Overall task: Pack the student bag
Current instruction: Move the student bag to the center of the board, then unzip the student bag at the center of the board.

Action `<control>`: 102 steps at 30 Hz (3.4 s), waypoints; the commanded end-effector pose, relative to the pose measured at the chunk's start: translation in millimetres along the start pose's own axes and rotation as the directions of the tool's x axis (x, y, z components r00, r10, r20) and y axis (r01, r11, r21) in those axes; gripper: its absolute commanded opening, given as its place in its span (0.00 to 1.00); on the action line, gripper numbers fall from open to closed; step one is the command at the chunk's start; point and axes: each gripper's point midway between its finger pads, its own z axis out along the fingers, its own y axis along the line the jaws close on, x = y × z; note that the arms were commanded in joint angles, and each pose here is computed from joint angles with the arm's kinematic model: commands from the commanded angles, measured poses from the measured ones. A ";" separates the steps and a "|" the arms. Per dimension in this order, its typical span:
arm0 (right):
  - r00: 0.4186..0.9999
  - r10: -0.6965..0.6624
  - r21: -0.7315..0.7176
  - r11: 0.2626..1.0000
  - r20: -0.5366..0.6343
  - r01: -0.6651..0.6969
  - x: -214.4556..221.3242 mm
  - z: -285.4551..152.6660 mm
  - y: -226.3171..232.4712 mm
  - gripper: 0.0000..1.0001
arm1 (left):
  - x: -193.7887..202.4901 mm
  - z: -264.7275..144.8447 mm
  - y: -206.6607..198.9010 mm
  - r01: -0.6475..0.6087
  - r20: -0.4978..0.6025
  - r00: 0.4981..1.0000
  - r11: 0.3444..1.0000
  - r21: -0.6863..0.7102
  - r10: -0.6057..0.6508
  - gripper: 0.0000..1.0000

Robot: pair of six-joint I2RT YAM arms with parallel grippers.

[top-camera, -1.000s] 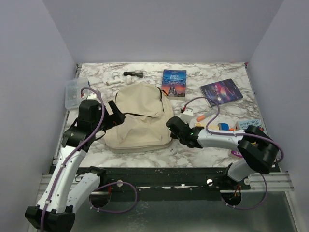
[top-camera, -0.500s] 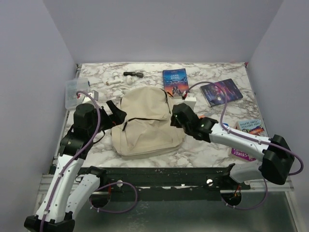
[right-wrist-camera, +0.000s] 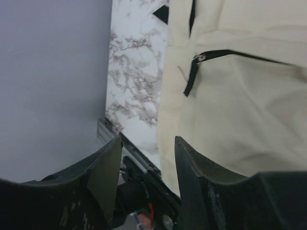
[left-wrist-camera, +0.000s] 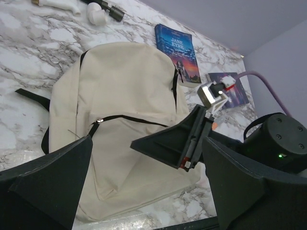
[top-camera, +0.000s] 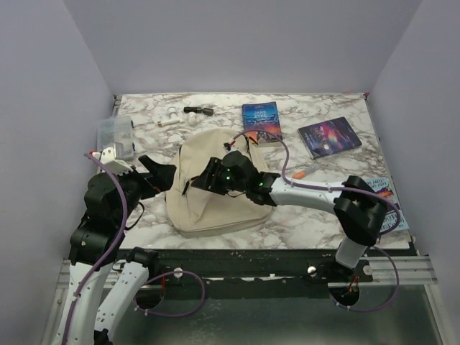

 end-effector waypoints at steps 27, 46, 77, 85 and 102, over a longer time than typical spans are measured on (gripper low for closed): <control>0.936 0.346 0.265 0.899 0.057 -0.348 53.4 113.7 -54.9 0.43 | 9.1 -42.9 24.2 -0.225 -0.084 0.972 0.971 -0.080 0.218 0.99; 0.948 0.284 0.248 0.917 0.144 -0.312 40.7 138.0 -65.5 0.24 | 45.4 -0.8 49.0 -0.130 -0.257 0.963 0.972 -0.196 0.076 0.99; 0.919 0.389 -0.197 0.898 -0.059 -0.393 8.0 67.2 36.5 0.01 | 152.2 129.7 177.2 0.426 -0.367 0.610 0.682 -0.595 -0.702 0.88; 0.844 0.535 -0.269 0.809 -0.030 -0.523 -10.3 47.8 29.7 0.00 | 170.7 133.1 183.4 0.462 -0.341 0.596 0.658 -0.595 -0.727 0.37; 0.795 0.563 -0.253 0.822 0.226 -0.511 -92.8 -25.0 -61.1 0.01 | 154.0 131.8 194.1 0.412 -0.284 0.705 0.701 -0.582 -0.650 0.00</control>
